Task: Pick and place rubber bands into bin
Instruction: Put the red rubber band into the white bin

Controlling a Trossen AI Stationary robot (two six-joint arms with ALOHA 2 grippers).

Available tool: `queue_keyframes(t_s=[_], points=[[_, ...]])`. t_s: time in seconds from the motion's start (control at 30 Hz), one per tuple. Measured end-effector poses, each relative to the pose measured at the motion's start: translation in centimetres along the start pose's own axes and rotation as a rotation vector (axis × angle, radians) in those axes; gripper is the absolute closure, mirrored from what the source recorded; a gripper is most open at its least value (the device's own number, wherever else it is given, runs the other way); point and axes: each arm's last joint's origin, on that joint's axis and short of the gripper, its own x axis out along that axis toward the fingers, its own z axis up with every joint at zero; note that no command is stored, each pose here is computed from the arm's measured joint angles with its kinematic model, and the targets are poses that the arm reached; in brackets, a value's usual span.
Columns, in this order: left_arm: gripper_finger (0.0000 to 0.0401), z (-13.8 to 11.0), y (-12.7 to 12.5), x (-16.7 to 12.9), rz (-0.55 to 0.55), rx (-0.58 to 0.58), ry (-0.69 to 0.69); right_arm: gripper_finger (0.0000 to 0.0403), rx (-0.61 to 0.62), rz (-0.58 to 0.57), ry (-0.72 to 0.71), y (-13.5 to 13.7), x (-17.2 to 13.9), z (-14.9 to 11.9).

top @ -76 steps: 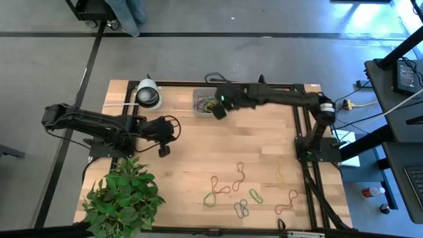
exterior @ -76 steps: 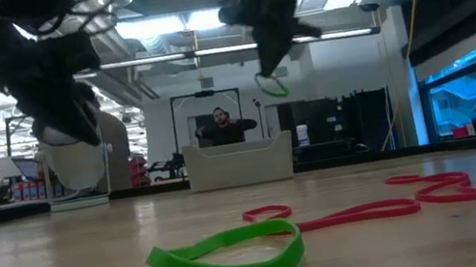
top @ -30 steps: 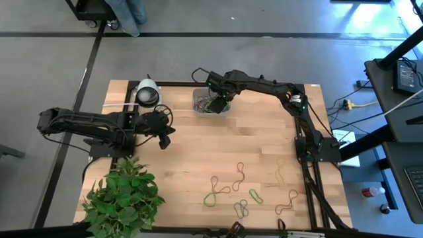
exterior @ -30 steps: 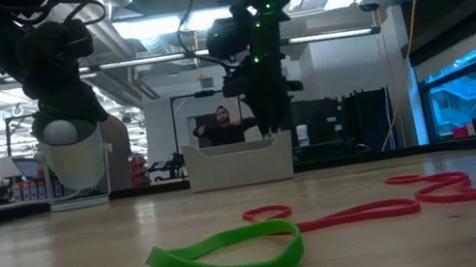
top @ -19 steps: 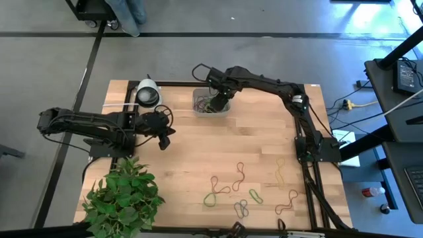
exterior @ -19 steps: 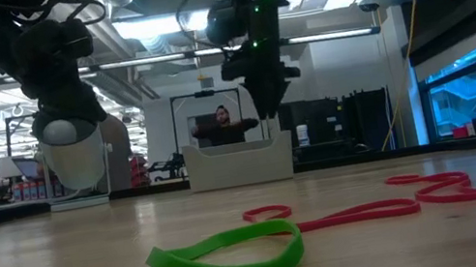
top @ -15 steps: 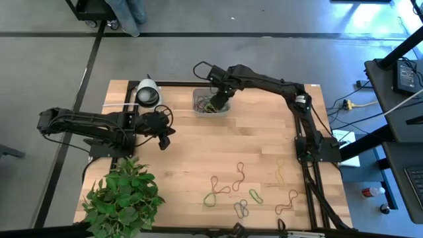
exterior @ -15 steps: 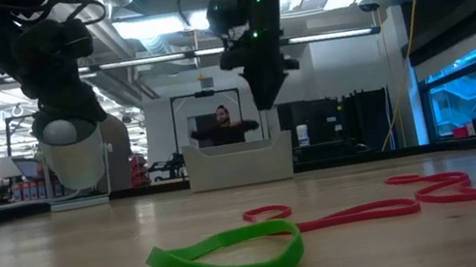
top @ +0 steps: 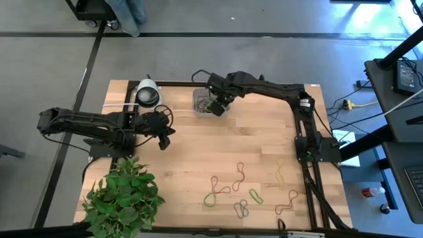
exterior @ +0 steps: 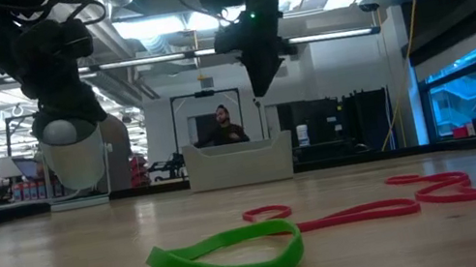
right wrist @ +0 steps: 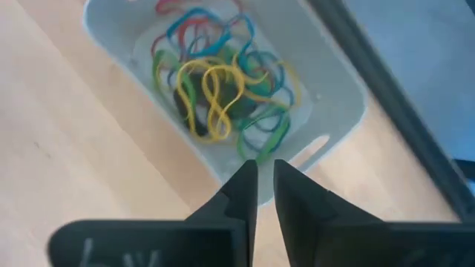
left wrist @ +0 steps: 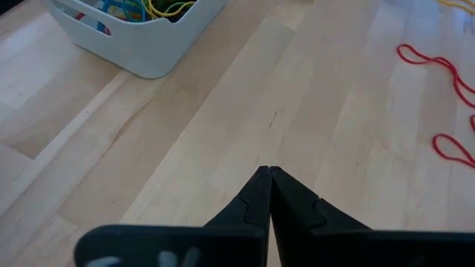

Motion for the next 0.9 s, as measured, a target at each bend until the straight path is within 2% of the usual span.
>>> queue_keyframes(t_s=[0.17,0.33,0.67,0.9], points=[[0.0397,0.0,0.0,0.0,0.000,0.000,0.000,0.0378,0.028,0.012,-0.001,1.2,0.0,-1.8],[0.0400,0.0,0.0,0.0,0.000,0.013,0.001,0.0399,0.091,0.033,-0.040,1.9,-1.4,-4.7],[0.0399,0.0,-0.2,0.0,-0.044,0.133,0.008,0.0384,0.258,0.059,-0.091,3.5,-4.1,-14.8],[0.0399,0.5,-0.8,-0.1,-0.075,0.182,-0.002,0.0399,0.278,0.151,-0.103,4.5,-4.7,-21.2]])
